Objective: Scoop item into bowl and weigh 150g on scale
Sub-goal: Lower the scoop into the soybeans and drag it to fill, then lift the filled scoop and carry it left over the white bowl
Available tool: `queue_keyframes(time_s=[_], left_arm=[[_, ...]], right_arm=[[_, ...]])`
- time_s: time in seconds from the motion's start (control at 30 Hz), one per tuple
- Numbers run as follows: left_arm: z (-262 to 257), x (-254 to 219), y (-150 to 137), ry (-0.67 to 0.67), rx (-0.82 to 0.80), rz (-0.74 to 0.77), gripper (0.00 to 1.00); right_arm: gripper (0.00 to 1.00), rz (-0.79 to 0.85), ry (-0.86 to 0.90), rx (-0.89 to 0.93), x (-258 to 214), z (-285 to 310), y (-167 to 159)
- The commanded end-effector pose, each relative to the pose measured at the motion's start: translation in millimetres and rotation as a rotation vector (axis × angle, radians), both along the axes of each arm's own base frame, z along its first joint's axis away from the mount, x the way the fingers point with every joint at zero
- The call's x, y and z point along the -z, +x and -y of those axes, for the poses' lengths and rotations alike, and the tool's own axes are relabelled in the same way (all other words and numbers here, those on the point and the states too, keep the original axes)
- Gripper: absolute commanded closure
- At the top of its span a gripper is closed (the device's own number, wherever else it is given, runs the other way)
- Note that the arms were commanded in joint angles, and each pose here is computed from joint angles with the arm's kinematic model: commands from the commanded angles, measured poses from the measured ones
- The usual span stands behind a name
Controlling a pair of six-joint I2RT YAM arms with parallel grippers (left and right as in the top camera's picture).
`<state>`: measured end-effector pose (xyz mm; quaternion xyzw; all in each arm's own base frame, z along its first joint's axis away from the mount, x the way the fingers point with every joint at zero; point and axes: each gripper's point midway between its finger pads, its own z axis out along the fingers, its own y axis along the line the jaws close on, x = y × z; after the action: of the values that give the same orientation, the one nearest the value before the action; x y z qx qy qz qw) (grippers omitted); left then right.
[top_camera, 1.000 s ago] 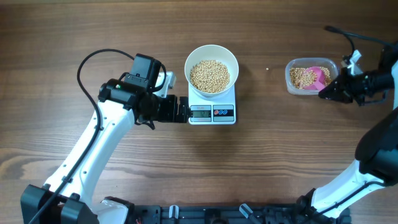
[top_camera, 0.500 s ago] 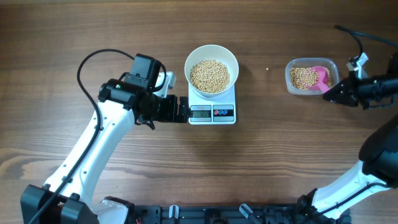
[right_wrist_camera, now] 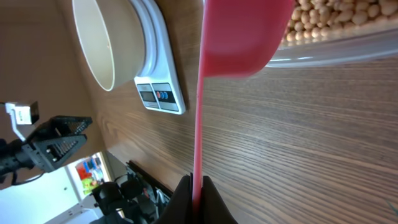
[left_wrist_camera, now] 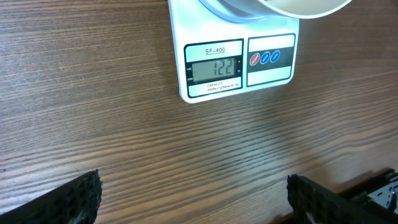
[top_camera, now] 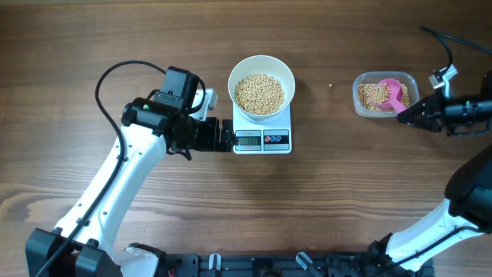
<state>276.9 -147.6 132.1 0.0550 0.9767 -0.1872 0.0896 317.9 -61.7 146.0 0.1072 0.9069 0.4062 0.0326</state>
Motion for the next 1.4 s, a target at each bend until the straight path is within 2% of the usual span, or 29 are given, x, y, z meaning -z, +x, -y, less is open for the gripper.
queue_keyframes(time_s=[0.0, 0.37, 0.83, 1.37], left_arm=[[0.9, 1.8, -0.6, -0.005, 0.019, -0.004, 0.00], [1.1, 1.8, -0.7, -0.005, 0.019, -0.004, 0.00], [1.1, 1.8, -0.8, -0.005, 0.019, -0.004, 0.00], [0.5, 1.9, -0.4, -0.003, 0.018, -0.003, 0.00]], right_arm=[[0.96, 0.051, 0.036, -0.002, -7.1, -4.3, 4.3], [0.96, 0.114, 0.058, 0.016, -28.0, -12.8, 8.6], [0.96, 0.197, 0.109, -0.038, -59.7, -53.2, 14.5], [0.96, 0.228, 0.272, -0.249, -83.0, -155.3, 14.0]])
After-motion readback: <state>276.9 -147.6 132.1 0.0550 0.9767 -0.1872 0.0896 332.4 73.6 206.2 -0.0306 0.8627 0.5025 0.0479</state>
